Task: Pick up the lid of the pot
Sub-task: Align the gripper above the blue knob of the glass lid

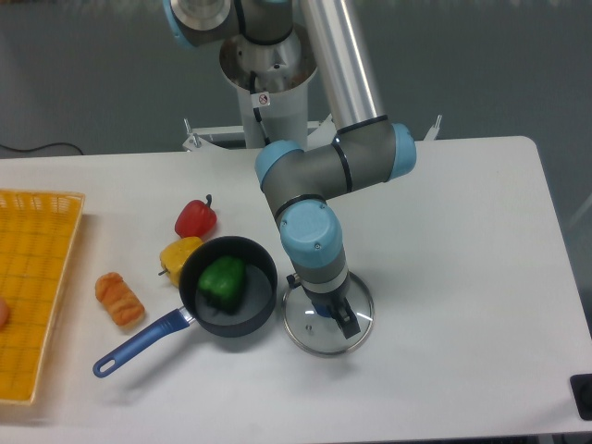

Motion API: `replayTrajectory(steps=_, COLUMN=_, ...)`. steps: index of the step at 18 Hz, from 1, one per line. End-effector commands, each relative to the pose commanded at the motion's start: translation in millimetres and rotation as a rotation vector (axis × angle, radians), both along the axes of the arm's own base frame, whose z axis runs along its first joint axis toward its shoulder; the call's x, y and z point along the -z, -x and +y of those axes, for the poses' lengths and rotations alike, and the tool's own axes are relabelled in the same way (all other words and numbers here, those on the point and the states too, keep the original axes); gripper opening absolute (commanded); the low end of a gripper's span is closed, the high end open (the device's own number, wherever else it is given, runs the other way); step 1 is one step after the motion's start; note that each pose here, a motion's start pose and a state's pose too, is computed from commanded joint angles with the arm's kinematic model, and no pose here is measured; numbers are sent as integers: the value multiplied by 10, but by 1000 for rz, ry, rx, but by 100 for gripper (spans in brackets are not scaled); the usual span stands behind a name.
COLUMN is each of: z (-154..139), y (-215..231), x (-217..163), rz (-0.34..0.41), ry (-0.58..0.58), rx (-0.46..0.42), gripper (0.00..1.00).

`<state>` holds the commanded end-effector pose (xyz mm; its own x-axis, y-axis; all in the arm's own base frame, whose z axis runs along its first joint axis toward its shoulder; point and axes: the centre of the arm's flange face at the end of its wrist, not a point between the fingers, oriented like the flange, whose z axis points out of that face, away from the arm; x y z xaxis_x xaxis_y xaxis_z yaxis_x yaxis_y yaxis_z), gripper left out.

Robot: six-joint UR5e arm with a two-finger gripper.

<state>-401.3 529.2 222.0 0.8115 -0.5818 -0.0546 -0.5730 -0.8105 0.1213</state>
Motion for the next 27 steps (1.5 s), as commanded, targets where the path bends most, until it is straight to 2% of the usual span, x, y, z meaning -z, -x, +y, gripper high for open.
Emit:
replayTrajectory(steps=13, z=-23, y=-52, x=120, rz=-32, ry=4, rx=-10, gripper=100)
replayTrajectory(steps=17, z=-47, y=52, x=-10, rz=-68, ry=-61, rx=-24, gripper=100)
replayTrajectory(steps=27, z=-59, y=-4, x=86, rz=-82, ry=-47, rx=-28, gripper=100)
